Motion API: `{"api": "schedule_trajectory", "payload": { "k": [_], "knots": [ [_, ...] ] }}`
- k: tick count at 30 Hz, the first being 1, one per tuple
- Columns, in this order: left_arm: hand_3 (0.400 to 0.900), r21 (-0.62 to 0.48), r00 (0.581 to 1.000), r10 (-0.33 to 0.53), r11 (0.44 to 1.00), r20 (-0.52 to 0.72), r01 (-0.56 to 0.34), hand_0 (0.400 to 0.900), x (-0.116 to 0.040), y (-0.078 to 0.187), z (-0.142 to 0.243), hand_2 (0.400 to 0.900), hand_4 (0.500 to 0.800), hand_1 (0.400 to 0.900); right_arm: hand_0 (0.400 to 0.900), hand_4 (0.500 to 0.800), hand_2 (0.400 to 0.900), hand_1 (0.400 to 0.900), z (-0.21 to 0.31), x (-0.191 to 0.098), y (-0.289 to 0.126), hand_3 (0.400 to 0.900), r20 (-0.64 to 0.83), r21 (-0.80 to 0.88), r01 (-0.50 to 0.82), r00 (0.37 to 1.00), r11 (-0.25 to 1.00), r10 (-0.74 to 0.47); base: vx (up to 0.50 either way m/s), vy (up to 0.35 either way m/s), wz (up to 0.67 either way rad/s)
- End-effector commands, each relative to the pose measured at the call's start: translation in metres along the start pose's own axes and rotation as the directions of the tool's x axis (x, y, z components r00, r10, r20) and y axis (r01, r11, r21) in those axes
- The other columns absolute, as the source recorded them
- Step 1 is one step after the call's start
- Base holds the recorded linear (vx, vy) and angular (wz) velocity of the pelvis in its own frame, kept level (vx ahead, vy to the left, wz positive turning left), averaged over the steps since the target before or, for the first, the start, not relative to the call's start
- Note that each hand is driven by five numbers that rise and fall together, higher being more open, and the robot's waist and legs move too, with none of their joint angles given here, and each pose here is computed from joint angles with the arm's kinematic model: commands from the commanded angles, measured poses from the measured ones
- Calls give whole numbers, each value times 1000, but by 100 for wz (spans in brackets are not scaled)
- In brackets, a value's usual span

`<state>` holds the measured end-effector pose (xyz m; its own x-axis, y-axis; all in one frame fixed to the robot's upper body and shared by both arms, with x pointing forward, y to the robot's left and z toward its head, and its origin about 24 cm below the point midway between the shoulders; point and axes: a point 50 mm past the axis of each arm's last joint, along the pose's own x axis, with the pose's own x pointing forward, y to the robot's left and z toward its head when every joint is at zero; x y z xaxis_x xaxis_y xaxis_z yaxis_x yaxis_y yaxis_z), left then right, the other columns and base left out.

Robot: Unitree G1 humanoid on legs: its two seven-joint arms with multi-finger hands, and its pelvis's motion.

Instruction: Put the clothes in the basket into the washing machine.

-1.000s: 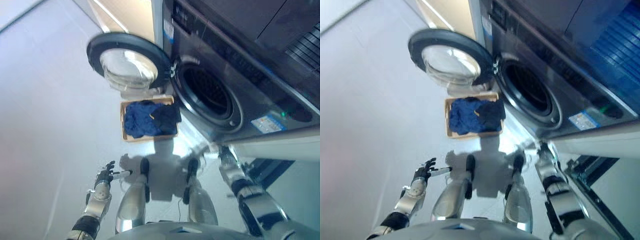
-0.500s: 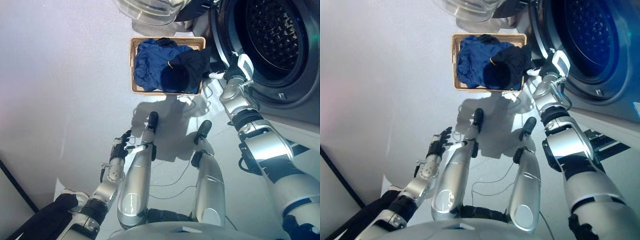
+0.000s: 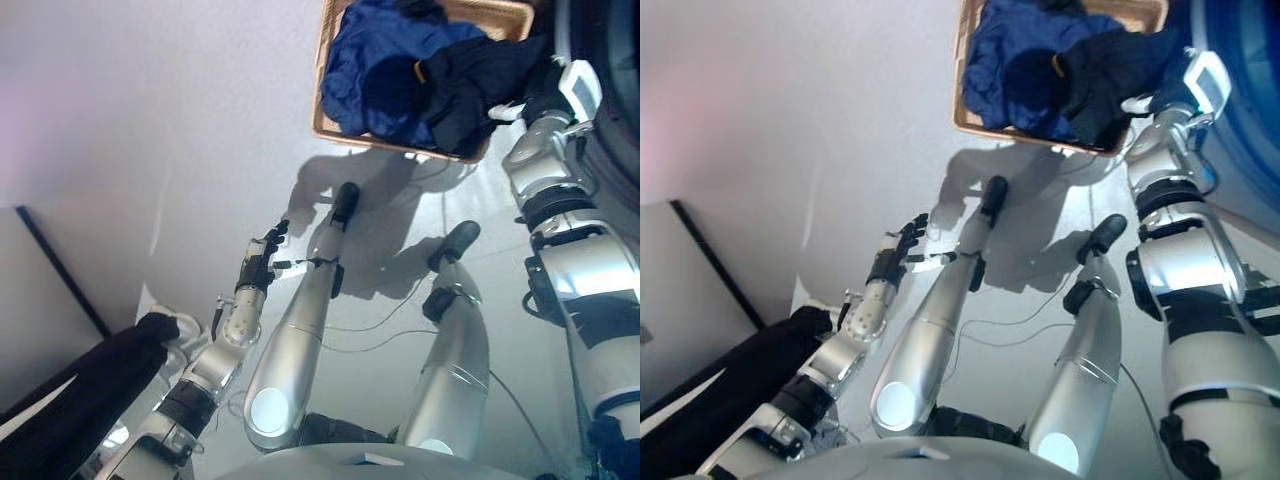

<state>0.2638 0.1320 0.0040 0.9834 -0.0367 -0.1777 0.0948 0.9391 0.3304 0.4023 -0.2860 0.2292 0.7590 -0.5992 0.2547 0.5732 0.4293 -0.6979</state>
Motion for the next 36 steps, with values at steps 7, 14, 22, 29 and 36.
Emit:
{"api": "schedule_trajectory", "payload": {
  "k": [7, 14, 22, 29, 36],
  "knots": [
    [900, -36, 990, -43, 998, 132, 48, 900, -8, -8, 25, 900, 800, 900, 900, 800, 900, 900, 22, 17, -54, 900, 30, 233, 162, 984, 959, -174, 31, 34, 9],
    [900, -46, 986, -48, 997, 161, 56, 900, -6, -10, 33, 900, 800, 900, 900, 800, 900, 900, 14, 18, -51, 900, 13, 164, 135, 990, 977, -139, 14, 17, 1],
    [900, -60, 987, -44, 997, 153, 54, 900, -5, -11, 33, 900, 800, 900, 400, 500, 400, 400, 9, 19, -51, 400, -26, 276, 98, 995, 956, -94, 1, 3, -2],
    [900, -71, 991, -48, 996, 127, 58, 900, -2, -12, 30, 900, 800, 900, 400, 500, 400, 400, 8, 19, -51, 400, -81, 586, 92, 995, 805, -55, 3, -1, -1],
    [900, -92, 997, -43, 995, 70, 49, 900, 1, -12, 21, 900, 800, 900, 400, 500, 400, 400, 4, 11, -38, 400, -178, 962, 165, 983, 219, 40, 20, 15, -14]
  ]
}}
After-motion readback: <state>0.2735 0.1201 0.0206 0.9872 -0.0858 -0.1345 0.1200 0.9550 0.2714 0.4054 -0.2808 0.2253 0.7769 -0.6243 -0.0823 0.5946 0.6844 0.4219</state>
